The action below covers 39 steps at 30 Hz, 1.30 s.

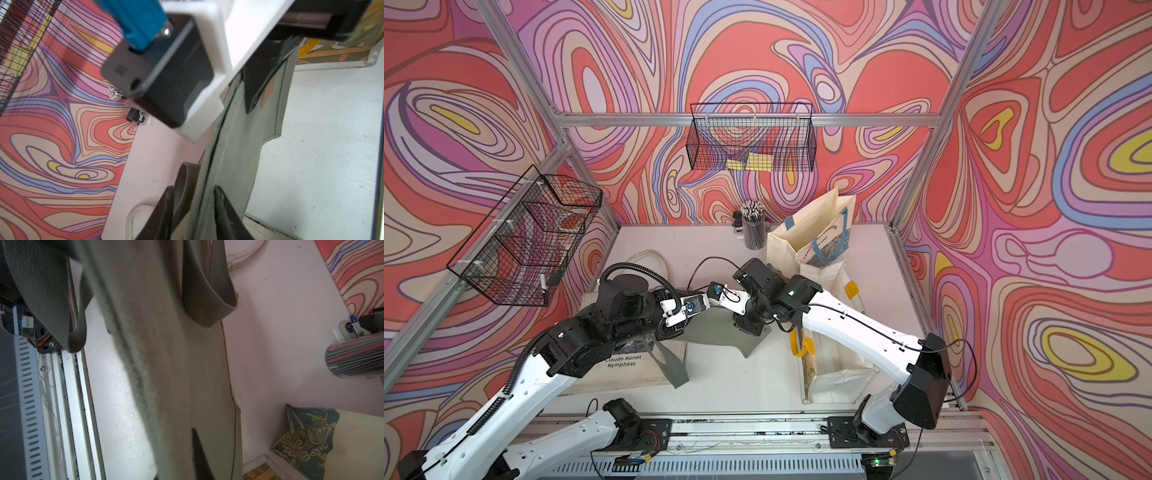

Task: Put away the canvas bag
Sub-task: Press the canvas bag.

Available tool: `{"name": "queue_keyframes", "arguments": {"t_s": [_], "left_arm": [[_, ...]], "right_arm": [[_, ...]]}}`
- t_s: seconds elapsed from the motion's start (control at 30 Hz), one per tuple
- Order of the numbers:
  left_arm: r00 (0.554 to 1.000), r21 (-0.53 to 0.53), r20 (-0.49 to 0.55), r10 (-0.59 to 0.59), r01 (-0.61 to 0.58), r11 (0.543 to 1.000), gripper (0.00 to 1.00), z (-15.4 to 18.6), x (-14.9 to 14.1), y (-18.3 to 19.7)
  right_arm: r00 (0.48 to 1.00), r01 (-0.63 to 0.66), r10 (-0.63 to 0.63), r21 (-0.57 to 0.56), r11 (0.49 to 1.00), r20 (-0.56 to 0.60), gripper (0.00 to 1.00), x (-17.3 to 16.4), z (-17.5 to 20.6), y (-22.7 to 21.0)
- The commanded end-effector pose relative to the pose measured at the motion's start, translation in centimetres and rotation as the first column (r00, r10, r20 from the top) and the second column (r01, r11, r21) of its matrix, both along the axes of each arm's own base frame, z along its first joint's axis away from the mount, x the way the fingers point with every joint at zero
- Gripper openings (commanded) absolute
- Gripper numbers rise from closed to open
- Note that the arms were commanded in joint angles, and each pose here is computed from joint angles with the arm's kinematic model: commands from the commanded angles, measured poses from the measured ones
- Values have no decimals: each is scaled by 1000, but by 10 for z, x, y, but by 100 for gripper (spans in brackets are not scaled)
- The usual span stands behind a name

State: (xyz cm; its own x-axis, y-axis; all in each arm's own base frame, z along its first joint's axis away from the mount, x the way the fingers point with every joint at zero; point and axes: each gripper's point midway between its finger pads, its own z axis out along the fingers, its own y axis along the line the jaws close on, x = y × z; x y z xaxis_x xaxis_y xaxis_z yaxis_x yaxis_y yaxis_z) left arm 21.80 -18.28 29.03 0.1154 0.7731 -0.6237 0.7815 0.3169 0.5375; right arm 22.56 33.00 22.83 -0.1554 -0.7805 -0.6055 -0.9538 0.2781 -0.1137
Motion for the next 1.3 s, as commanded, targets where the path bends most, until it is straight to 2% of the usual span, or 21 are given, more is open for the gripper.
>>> {"name": "queue_keyframes", "arguments": {"t_s": [0.0, 0.03, 0.1, 0.17, 0.27, 0.33, 0.4, 0.47, 0.67, 0.83, 0.97, 1.03, 1.1, 1.13, 1.17, 1.2, 1.27], "left_arm": [[997, 50, -80, -18, 22, 998, 15, -18, -15, 8], [996, 61, -89, -21, 27, 998, 8, -20, -17, 10], [994, 78, -105, -24, 32, 996, 0, -25, -20, 12], [994, 85, -105, -20, 29, 996, 0, -26, -21, 14], [999, 67, -52, -12, 16, 998, 0, -20, -18, 16], [1000, 45, 7, -3, 2, 999, 0, -13, -15, 18], [999, 18, 54, 2, -3, 1000, 0, -6, -13, 19], [997, 3, 76, 8, -8, 1000, 0, -1, -12, 21], [994, -38, 108, 6, -2, 999, 0, 10, -12, 24], [993, -55, 118, 29, -23, 998, 0, 13, -8, 28], [992, -74, 121, 39, -30, 997, 0, 17, -6, 29], [993, -71, 113, 37, -29, 997, 0, 15, -6, 29], [996, -69, 87, 18, -12, 998, 0, 13, -8, 26], [998, -66, 67, 4, 1, 998, 0, 12, -10, 24], [999, -64, 42, -15, 18, 998, 0, 11, -13, 21], [999, -70, 20, -31, 32, 997, 4, 11, -16, 19], [999, -88, -15, -51, 49, 995, 17, 12, -19, 14]], "right_arm": [[1000, -23, 21, 91, 996, 14, 0, 1, 27, 12], [1000, -22, 21, 94, 995, 11, 0, 1, 27, 13], [1000, -21, 21, 98, 995, 1, 0, 1, 27, 13], [1000, -18, 19, 100, 995, -9, 0, 1, 25, 12], [999, 4, -1, 102, 995, -33, 2, 2, 21, 10], [997, 0, 10, 117, 993, -81, 23, -2, 19, 8], [991, -10, 28, 137, 990, -132, 36, -7, 17, 5], [983, -13, 40, 152, 988, -179, 44, -11, 12, 1], [970, -11, 59, 202, 979, -236, 48, -15, 3, -13], [965, -3, 50, 181, 983, -256, 48, -17, -6, -21], [970, 14, 31, 184, 983, -241, 43, -15, -9, -26], [972, 18, 27, 191, 981, -232, 26, -13, -7, -26], [979, 37, 2, 191, 981, -204, 4, -7, -3, -27], [982, 37, 0, 195, 980, -189, 0, -5, 1, -27], [986, 31, 4, 204, 979, -169, 0, -4, 7, -27], [989, 30, 3, 213, 977, -151, 0, -3, 13, -27], [992, 17, 11, 228, 974, -124, 0, -2, 25, -27]]}}
